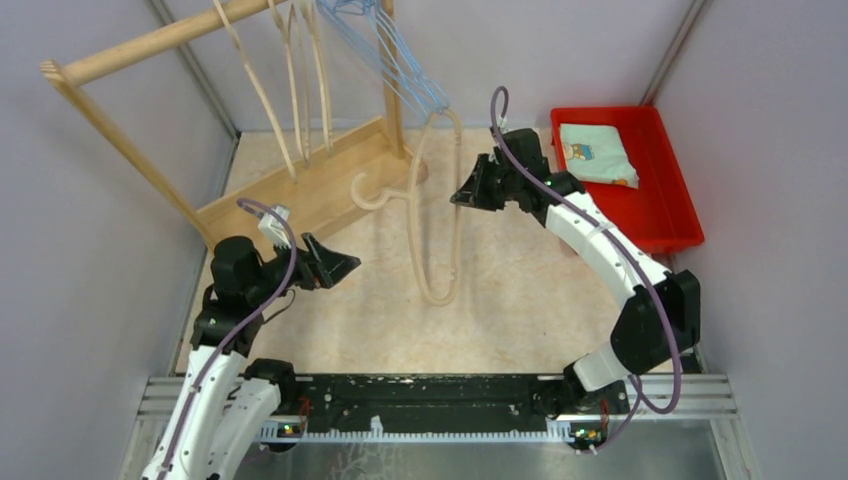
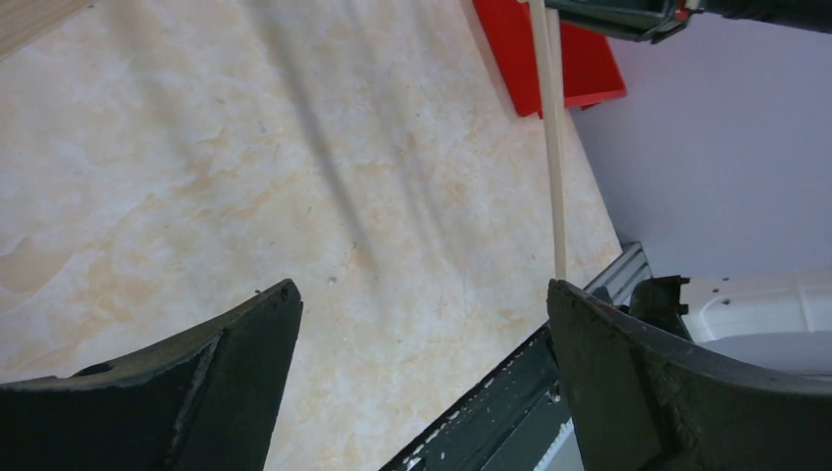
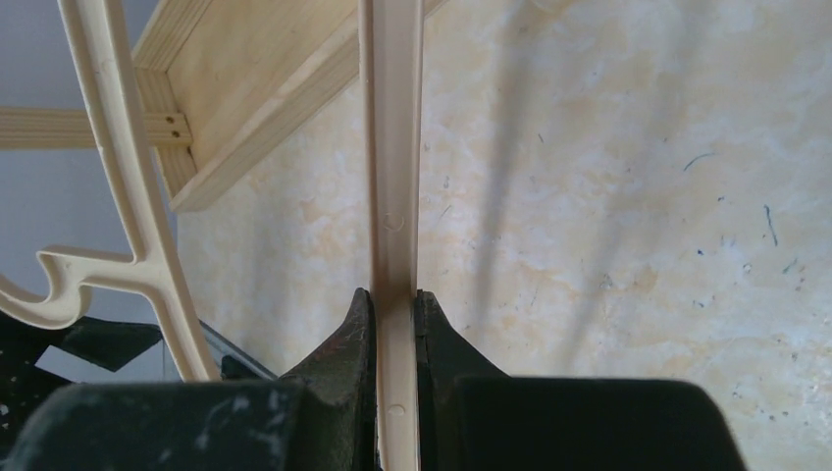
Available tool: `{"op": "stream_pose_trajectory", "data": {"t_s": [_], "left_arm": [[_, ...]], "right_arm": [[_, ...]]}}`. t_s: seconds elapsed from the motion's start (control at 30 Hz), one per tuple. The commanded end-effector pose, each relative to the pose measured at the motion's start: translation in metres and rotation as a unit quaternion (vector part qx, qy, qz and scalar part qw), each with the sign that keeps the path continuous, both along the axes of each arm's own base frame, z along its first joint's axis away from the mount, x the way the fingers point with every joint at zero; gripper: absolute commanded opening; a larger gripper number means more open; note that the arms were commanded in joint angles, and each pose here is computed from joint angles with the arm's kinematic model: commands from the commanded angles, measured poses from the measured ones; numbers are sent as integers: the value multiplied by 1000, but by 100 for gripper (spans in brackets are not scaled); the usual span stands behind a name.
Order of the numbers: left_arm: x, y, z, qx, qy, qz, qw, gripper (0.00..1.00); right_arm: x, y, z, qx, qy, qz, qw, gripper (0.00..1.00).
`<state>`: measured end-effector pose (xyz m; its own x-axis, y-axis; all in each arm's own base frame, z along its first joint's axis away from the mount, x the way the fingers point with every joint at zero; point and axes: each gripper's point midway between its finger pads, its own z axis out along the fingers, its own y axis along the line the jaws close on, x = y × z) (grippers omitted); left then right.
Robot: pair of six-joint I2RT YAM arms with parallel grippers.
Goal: Organize the hangers
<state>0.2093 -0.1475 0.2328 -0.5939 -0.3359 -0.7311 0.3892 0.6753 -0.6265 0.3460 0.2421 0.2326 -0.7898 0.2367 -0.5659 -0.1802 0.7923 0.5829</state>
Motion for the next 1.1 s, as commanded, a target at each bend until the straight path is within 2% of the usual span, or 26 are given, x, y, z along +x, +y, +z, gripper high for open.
{"op": "stream_pose_trajectory", "data": {"t_s": [0.0, 0.4, 0.6, 0.93, 1.0, 1.07], "left_arm": [[-2, -17, 32, -62, -65, -35, 995, 100], [9, -37, 27, -44, -58, -62, 995, 100], [11, -47, 16, -33, -50, -56, 997, 100], [10, -66, -13, -6, -20, -57, 998, 100], [11, -63, -18, 4, -13, -49, 999, 94], [12, -60, -21, 16, -10, -41, 999, 81]], "right_arm": [[6, 23, 18, 60, -13, 3, 998, 0], [20, 107, 35, 97, -22, 37, 994, 0], [26, 129, 45, 120, -19, 44, 992, 0], [13, 156, 63, 193, 17, 64, 979, 0], [10, 157, 65, 192, 19, 67, 979, 0], [9, 155, 62, 185, 22, 68, 980, 0]]}}
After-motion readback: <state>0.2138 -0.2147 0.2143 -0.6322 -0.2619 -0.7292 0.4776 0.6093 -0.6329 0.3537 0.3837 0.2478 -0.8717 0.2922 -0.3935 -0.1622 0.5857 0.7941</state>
